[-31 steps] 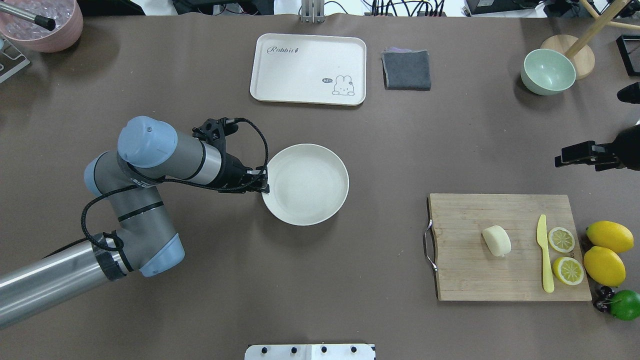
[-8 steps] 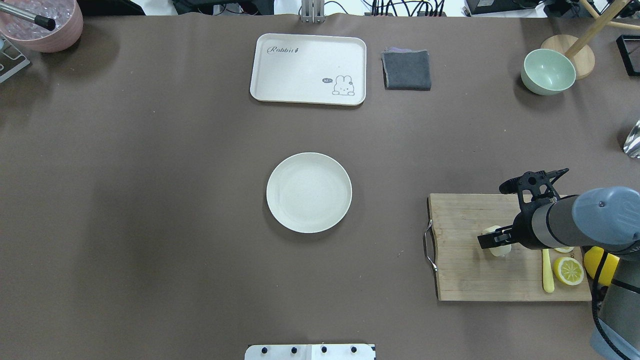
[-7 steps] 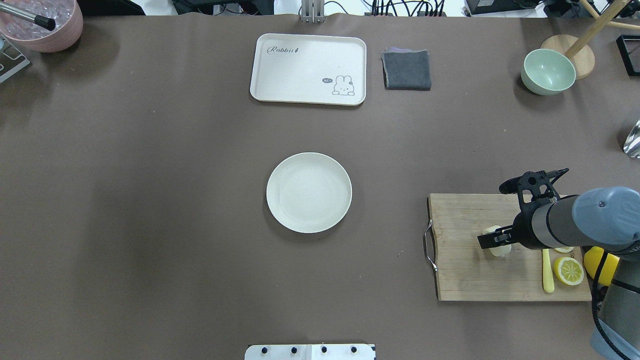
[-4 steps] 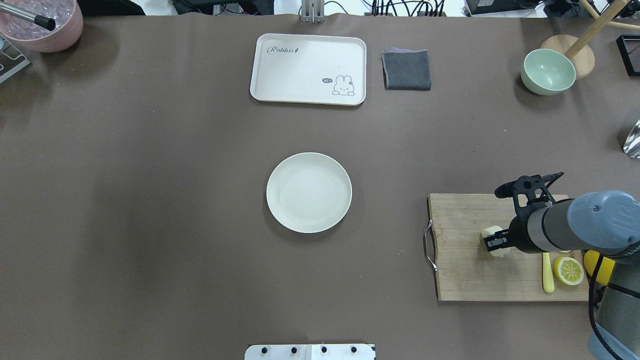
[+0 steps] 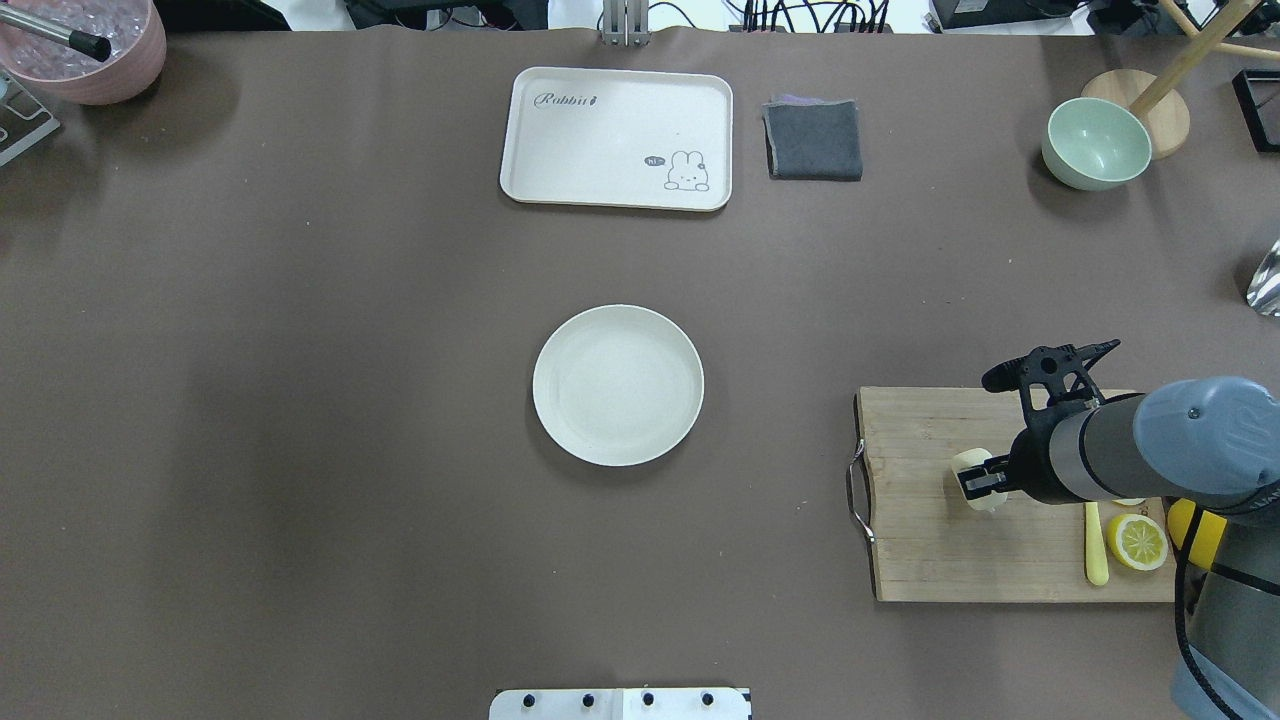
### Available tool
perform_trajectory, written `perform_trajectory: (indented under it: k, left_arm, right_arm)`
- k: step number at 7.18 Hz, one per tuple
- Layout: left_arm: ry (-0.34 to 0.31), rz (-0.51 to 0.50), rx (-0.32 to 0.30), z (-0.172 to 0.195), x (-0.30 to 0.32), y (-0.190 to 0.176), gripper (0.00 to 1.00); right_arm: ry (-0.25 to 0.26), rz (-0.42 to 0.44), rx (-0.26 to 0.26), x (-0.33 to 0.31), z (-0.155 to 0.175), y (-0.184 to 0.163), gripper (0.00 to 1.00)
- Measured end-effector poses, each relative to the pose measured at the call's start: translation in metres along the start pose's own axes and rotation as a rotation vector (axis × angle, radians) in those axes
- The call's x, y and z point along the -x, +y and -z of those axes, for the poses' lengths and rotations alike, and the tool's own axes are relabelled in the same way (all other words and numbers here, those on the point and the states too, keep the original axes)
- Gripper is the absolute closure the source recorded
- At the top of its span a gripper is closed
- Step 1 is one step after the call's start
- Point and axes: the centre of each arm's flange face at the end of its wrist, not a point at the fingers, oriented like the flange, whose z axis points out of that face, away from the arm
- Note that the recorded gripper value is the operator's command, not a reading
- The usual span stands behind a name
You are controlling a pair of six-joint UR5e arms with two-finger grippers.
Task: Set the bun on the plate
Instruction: 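Carry the bun with the right gripper over the white plate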
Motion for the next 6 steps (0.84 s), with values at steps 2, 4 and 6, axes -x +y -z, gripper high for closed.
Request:
perform_trajectory:
  k: [2,4,6]
  left_arm:
    - [-0.002,0.013,0.0,0.001,0.007,0.003,0.02]
    - [-0.005,0.035,0.0,0.002,0.02,0.01,0.02]
    - [-0.005,0.043,0.0,0.002,0.025,0.012,0.02]
  right_arm:
    - [0.015,-0.029,-0.003,0.045,0.008,-0.039,0.66]
    - [0.049,-0.121,0.012,0.128,0.029,-0.092,0.66]
    - [0.023,-0.211,-0.002,0.214,0.04,-0.139,0.66]
